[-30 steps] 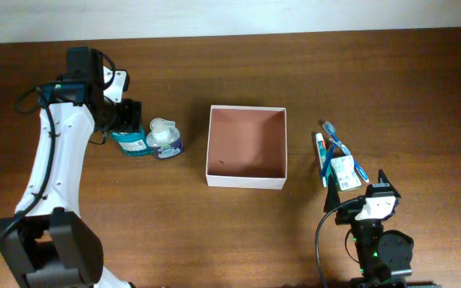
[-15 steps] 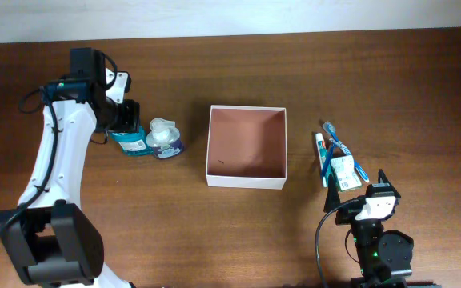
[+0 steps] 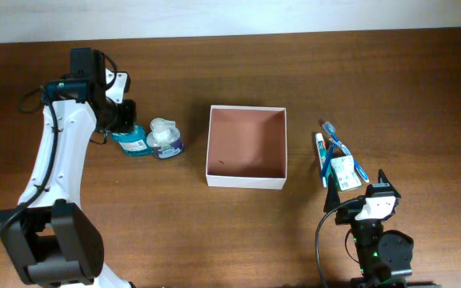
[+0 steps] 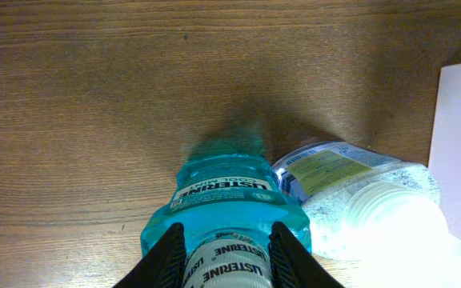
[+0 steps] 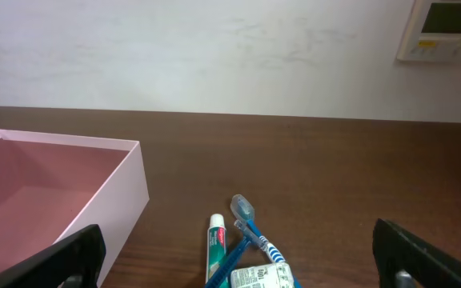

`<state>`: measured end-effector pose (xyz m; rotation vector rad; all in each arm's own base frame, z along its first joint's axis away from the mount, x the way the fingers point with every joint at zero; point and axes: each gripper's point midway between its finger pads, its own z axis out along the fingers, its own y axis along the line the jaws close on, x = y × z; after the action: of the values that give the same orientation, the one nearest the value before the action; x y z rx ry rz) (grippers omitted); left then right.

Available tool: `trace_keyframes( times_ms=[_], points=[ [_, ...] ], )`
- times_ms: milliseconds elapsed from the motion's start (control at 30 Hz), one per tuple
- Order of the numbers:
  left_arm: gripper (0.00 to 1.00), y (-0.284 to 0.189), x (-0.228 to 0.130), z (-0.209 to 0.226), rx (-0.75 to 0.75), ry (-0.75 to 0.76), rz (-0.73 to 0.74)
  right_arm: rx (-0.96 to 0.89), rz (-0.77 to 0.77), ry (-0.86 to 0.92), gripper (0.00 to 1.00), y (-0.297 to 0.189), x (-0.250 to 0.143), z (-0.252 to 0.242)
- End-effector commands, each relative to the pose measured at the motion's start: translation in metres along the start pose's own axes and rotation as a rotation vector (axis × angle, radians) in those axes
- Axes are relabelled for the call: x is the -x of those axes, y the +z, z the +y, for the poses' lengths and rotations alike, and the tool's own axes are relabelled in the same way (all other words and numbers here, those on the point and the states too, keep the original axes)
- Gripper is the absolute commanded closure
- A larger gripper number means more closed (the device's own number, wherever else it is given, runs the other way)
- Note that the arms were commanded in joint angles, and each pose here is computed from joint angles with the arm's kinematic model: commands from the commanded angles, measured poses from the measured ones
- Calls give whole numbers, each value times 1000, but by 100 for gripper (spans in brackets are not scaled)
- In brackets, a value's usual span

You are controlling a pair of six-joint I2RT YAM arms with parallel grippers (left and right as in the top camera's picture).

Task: Pack container
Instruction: 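Close left gripper on the mouthwash bottle cap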

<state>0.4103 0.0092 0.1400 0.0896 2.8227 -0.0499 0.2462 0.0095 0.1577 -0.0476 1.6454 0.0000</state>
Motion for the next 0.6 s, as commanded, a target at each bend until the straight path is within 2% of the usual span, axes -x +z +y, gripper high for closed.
trace_keyframes(
  times_ms=[0, 300, 567],
  points=[
    [74, 0, 3, 0, -3, -4, -2, 3, 3, 4, 2, 0, -2, 1],
    [78, -13, 5, 3, 4, -10, -12, 3, 3, 4, 1, 0, -2, 1],
    [81, -57, 12, 13, 76, -75, -78, 3, 3, 4, 2, 0, -2, 1]
  ],
)
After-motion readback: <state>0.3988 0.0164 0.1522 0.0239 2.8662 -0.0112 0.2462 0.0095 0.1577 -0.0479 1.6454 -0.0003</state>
